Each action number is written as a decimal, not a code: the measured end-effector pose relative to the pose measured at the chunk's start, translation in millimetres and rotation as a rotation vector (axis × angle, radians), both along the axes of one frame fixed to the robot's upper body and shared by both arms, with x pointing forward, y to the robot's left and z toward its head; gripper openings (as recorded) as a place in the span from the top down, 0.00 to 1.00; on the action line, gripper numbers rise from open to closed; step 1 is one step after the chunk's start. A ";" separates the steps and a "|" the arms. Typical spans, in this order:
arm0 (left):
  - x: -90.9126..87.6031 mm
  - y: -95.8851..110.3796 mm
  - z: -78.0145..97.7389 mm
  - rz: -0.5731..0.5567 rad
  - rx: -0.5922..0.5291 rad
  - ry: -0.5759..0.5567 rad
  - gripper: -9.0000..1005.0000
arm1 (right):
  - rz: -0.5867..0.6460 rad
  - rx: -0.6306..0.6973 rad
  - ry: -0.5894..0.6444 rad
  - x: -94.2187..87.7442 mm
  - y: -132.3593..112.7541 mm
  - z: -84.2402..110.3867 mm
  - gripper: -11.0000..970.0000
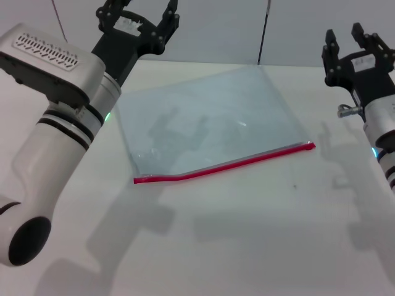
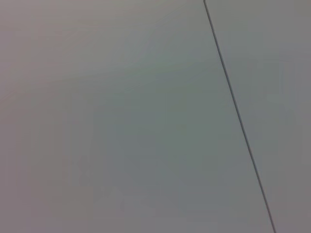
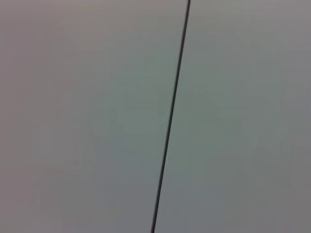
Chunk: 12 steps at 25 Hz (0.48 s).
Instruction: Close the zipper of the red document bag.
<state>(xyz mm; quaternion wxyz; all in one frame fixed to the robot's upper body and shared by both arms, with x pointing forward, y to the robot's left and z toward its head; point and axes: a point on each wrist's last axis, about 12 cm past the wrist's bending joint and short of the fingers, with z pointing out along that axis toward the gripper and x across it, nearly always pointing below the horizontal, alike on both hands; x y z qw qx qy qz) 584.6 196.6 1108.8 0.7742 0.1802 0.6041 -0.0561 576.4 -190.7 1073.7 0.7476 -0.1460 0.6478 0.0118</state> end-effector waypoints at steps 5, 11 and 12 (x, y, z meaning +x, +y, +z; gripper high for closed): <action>1.7 -2.8 1.9 -0.009 0.005 -0.007 0.29 | 0.008 -0.004 -0.006 2.1 2.0 1.7 0.55; 4.6 -5.6 5.7 -0.017 0.016 -0.022 0.29 | 0.015 0.006 -0.022 5.8 6.3 7.3 0.55; 5.0 -5.9 6.2 -0.018 0.015 -0.024 0.29 | 0.015 0.008 -0.024 6.5 6.6 8.0 0.55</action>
